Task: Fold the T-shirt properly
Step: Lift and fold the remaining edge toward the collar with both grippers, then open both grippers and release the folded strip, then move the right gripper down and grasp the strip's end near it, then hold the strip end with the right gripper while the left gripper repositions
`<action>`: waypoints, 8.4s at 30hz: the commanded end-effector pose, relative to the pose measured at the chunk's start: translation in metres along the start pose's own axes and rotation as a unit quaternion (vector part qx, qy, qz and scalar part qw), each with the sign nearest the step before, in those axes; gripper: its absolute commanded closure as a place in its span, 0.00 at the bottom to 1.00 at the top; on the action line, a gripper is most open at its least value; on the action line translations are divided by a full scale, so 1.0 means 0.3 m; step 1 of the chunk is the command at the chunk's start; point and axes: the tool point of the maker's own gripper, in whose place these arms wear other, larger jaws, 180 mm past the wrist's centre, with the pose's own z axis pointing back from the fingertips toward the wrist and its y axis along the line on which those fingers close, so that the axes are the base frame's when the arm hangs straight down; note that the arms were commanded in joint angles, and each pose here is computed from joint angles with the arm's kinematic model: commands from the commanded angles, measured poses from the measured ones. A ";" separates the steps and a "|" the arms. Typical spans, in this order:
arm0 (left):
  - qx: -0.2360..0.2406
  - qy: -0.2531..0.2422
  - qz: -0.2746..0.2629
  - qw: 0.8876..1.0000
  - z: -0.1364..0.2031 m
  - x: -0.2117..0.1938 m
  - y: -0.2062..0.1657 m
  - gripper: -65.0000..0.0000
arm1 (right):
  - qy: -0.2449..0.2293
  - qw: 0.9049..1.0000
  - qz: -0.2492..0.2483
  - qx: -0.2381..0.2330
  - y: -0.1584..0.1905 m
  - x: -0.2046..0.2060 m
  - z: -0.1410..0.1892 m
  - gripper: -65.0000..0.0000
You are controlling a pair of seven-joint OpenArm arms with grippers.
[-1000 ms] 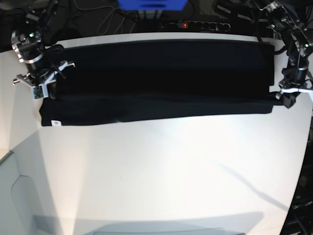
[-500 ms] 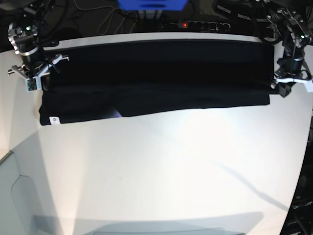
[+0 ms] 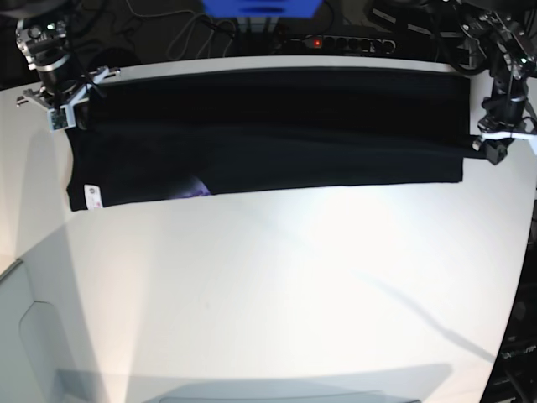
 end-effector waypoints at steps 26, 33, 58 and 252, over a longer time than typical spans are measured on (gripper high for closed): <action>0.032 0.032 0.010 0.999 0.044 -0.099 0.088 1.00 | -0.003 1.000 0.012 0.006 0.001 -0.003 0.017 1.00; 0.041 0.046 0.013 0.998 0.054 -0.133 0.114 1.00 | 0.004 1.000 0.006 0.008 0.002 -0.023 0.008 1.00; 0.077 0.098 0.067 0.990 0.022 -0.282 0.229 1.00 | -0.030 0.999 -0.025 0.015 0.001 0.027 -0.027 1.00; 0.076 0.112 0.093 0.986 0.034 -0.354 0.207 0.64 | -0.033 0.978 0.147 0.143 0.297 0.179 -0.113 0.66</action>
